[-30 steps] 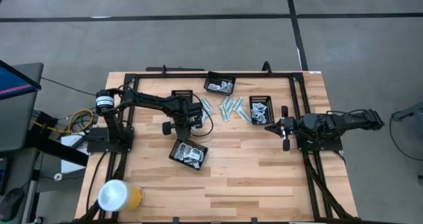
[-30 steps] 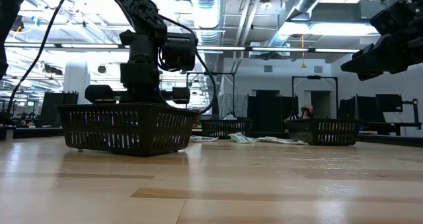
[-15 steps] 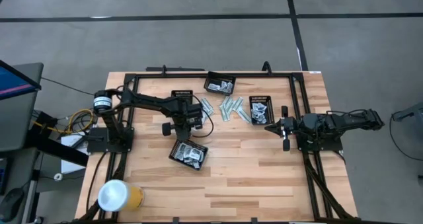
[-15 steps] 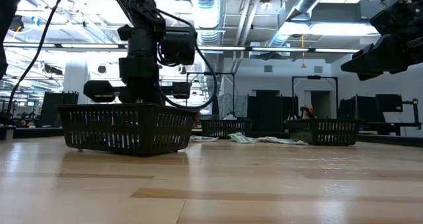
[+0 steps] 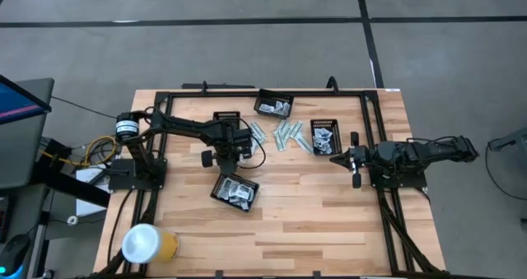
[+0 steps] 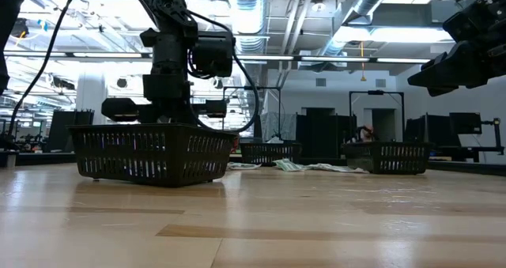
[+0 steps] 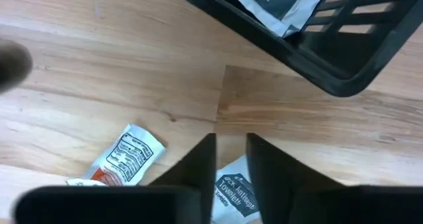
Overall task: Pick & Place First Aid Supplies
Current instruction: Put the white towelette pack into the bottom black bin
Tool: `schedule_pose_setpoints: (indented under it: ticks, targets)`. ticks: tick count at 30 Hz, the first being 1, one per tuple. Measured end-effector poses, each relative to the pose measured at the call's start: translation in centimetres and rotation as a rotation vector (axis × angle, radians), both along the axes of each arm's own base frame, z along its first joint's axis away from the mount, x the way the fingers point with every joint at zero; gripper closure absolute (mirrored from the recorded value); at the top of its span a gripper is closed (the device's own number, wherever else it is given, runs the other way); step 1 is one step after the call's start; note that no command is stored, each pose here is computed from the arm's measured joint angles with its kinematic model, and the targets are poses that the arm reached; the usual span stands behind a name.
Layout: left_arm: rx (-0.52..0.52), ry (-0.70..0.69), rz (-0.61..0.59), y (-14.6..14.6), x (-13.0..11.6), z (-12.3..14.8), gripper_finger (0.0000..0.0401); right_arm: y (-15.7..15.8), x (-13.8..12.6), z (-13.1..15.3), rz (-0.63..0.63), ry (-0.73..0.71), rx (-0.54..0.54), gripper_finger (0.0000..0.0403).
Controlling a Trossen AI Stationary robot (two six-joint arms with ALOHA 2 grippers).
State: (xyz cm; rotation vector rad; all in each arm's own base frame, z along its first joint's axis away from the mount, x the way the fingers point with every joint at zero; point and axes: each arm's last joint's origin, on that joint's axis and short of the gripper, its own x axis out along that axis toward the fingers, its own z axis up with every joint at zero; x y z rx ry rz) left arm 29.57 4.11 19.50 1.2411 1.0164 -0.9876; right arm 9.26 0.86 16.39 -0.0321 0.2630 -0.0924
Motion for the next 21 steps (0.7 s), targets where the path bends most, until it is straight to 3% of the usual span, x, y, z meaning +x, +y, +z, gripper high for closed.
schedule_pose_setpoints:
  ticks: [4,9,21]
  targets:
    - [0.0,-0.001,0.0,0.0,0.0,0.0,0.0268,0.0,0.0,0.0,0.0,0.0,0.0,0.0395]
    - [-0.024,-0.018,-0.002,-0.1,0.0,0.3,0.0236,0.0,0.0,0.0,0.0,0.001,0.0,0.0395]
    - [-0.035,-0.015,0.035,-0.1,-0.9,1.0,0.0226,0.0,0.0,0.0,0.0,0.0,0.0,0.0395]
